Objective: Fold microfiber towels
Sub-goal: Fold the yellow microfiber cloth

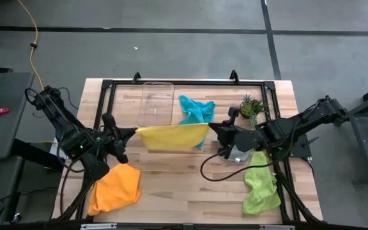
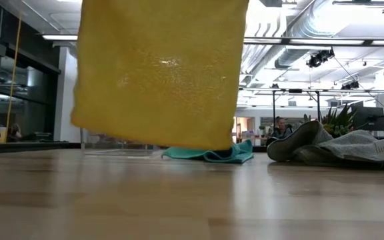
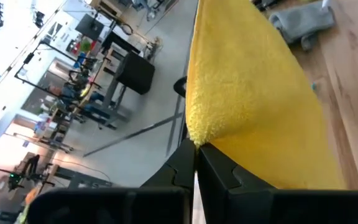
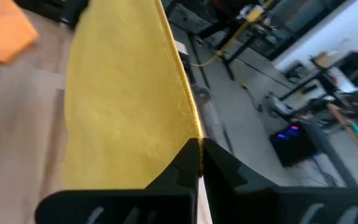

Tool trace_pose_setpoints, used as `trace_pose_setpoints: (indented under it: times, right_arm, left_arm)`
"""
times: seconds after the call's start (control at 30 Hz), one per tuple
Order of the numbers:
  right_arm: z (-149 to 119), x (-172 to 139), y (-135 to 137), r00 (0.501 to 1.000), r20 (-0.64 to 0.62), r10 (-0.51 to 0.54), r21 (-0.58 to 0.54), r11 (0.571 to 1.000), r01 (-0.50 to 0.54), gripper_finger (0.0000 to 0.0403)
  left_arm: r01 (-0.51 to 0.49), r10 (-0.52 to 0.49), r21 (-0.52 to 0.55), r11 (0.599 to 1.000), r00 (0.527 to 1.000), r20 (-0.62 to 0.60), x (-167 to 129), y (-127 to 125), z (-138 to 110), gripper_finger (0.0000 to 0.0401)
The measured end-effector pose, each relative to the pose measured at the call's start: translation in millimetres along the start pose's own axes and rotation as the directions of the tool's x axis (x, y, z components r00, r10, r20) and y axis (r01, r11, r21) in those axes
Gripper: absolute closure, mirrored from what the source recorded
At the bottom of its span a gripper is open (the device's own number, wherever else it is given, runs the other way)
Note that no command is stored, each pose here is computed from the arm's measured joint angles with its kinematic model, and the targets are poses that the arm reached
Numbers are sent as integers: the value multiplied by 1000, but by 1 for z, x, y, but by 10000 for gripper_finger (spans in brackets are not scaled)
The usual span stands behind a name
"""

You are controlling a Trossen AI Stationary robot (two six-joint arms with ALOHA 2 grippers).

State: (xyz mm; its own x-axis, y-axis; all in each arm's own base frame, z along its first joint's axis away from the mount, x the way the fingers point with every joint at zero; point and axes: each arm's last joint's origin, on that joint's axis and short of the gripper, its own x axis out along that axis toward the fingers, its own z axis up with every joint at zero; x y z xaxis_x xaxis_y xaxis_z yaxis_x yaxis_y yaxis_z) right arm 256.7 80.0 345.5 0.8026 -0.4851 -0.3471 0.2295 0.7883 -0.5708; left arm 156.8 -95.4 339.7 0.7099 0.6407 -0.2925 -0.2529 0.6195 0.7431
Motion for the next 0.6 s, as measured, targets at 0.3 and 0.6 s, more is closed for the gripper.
trace_pose_setpoints:
  times: [0.3,0.6]
  right_arm:
    - [11,-7,-10,1000,1,-3,34,999,3,403]
    - [7,-9,21,994,-53,100,61,993,-97,403]
  left_arm:
    - [1,-1,-26,1000,1000,0,0,0,0,401]
    - [120,-120,3,993,992,-30,-2,-27,-13,401]
